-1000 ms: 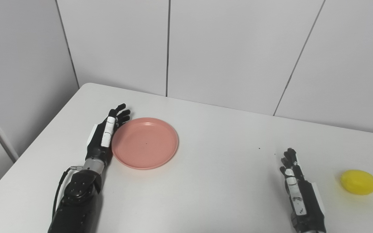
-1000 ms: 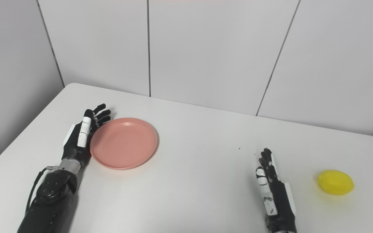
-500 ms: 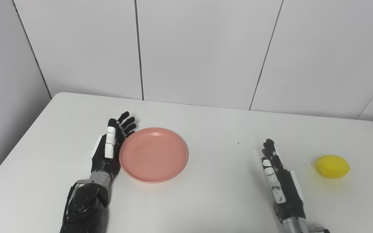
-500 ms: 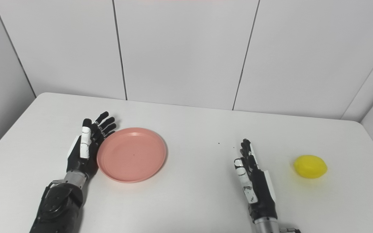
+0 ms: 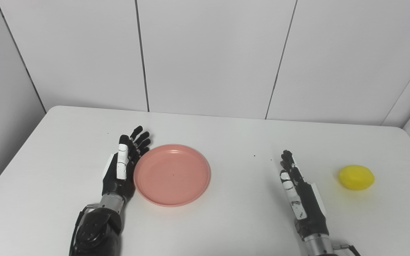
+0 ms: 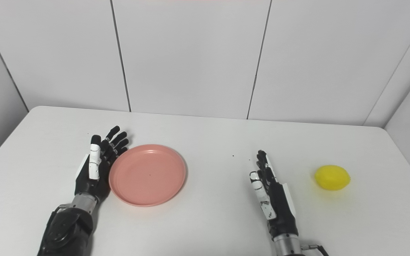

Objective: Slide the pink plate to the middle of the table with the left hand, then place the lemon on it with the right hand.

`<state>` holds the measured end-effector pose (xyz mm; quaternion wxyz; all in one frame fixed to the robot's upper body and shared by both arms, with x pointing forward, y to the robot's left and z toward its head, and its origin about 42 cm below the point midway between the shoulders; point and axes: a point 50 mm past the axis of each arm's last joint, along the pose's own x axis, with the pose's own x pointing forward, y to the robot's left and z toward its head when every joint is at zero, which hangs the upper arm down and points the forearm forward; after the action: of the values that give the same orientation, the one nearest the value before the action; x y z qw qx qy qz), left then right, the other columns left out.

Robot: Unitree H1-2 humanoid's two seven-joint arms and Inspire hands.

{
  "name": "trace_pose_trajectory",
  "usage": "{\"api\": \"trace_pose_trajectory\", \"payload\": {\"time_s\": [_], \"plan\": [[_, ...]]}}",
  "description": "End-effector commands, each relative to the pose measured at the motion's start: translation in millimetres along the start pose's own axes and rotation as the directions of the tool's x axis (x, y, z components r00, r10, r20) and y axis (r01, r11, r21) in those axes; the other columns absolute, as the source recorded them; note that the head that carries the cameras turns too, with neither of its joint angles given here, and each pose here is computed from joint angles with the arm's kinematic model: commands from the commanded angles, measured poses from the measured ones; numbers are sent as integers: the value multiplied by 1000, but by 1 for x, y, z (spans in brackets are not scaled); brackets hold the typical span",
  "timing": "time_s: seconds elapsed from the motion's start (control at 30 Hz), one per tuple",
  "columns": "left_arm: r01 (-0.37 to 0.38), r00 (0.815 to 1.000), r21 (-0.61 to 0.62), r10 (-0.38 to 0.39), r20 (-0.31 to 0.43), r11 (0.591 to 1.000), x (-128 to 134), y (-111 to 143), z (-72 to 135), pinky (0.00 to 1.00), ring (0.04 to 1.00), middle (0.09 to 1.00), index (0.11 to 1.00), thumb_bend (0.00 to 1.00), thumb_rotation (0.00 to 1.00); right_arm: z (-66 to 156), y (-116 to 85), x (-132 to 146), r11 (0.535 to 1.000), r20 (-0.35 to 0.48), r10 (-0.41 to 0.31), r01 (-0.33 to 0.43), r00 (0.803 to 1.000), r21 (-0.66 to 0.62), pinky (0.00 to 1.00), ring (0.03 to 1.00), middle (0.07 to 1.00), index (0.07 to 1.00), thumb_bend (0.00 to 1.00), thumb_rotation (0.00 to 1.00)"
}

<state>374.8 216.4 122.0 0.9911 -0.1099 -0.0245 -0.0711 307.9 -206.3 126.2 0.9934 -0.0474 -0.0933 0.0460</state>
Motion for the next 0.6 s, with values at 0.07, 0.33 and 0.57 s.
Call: {"api": "trace_pose_trajectory", "payload": {"time_s": [0.07,0.33,0.57], "plan": [[27,994,-28,-29,-106,999,-16,-14,-28,946,927,922,915,756,1000,0,8,-1,1000,34,-8,8,999,25,992,986,974,968,649,908],[76,989,-9,-77,-123,997,-18,-29,-31,915,908,908,906,777,1000,0,12,1,1000,36,-19,19,999,19,966,981,968,960,649,918],[137,984,22,-133,-120,990,-19,-49,-28,946,936,942,942,778,1000,2,16,1,999,32,-29,28,999,26,961,975,962,954,630,911]]}}
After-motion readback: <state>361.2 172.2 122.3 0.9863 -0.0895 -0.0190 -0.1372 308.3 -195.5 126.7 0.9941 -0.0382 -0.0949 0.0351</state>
